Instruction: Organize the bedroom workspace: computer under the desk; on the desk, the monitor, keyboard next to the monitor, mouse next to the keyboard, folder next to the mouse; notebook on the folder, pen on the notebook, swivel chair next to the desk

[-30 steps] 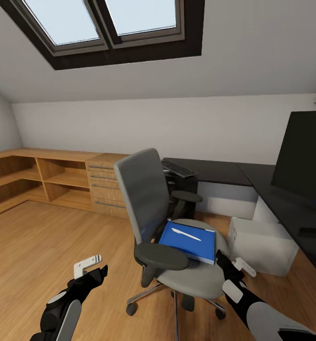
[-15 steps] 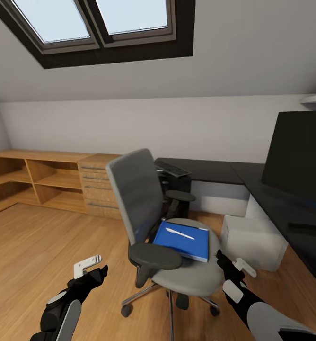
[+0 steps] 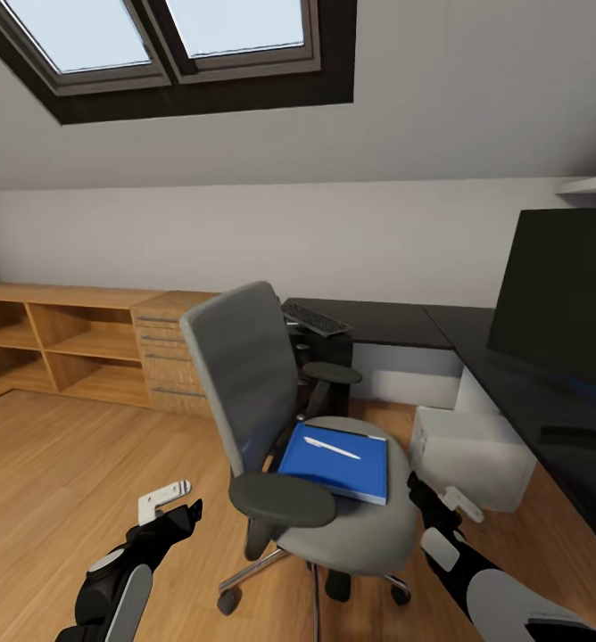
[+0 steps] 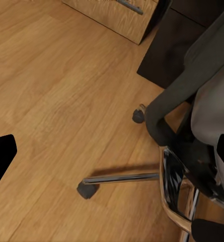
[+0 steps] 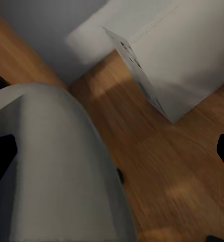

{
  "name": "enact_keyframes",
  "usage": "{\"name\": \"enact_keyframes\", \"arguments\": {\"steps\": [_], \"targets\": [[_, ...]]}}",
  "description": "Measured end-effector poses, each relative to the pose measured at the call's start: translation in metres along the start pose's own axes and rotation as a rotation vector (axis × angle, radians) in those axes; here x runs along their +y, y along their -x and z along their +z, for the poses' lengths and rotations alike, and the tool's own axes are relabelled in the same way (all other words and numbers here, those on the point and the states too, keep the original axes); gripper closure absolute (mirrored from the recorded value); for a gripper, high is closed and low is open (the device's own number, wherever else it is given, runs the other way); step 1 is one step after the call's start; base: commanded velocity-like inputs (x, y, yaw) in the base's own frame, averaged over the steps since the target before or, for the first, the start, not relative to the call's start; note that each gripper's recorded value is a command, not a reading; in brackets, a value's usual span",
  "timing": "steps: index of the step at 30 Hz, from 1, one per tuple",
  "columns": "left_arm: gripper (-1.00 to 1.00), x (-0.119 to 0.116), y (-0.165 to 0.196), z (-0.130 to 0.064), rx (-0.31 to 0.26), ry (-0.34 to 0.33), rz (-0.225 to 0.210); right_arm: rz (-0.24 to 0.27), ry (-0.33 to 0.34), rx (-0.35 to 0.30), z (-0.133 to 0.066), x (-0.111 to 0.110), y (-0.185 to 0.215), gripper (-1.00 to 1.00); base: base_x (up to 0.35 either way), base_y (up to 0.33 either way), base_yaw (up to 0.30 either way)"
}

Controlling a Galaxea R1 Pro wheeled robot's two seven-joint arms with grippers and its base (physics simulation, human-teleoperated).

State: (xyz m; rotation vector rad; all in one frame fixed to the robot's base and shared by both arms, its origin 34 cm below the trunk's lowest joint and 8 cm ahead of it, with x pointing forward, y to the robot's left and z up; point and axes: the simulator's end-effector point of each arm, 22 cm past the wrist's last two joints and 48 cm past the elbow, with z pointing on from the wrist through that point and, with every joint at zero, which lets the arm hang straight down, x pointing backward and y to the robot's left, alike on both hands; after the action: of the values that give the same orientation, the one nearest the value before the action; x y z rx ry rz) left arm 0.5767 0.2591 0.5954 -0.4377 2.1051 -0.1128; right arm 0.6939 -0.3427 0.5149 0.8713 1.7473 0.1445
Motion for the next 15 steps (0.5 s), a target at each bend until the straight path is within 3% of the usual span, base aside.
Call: {"name": "enact_keyframes", "arguments": {"steps": [4, 7, 11, 15], "targets": [[-1.0, 0.0, 0.0, 0.0, 0.0, 0.0, 0.0, 0.002, -0.007, 0.048, 0.001, -0.004, -0.008, -1.0, 0.018, 0.0, -0.001], [-1.0, 0.0, 0.0, 0.0, -0.001, 0.001, 0.0, -0.005, -0.032, 0.106, 0.005, -0.024, -0.008, -1.0, 0.002, 0.0, 0.0], [-1.0, 0.001, 0.0, 0.0, -0.002, 0.002, 0.001, -0.004, -0.039, 0.112, 0.006, -0.029, -0.006, -1.0, 0.018, 0.0, 0.0], [-1.0, 0.002, 0.001, 0.0, -0.004, 0.003, 0.0, 0.012, -0.043, 0.124, 0.006, -0.031, -0.007, -1.0, 0.196, 0.0, 0.0]]}}
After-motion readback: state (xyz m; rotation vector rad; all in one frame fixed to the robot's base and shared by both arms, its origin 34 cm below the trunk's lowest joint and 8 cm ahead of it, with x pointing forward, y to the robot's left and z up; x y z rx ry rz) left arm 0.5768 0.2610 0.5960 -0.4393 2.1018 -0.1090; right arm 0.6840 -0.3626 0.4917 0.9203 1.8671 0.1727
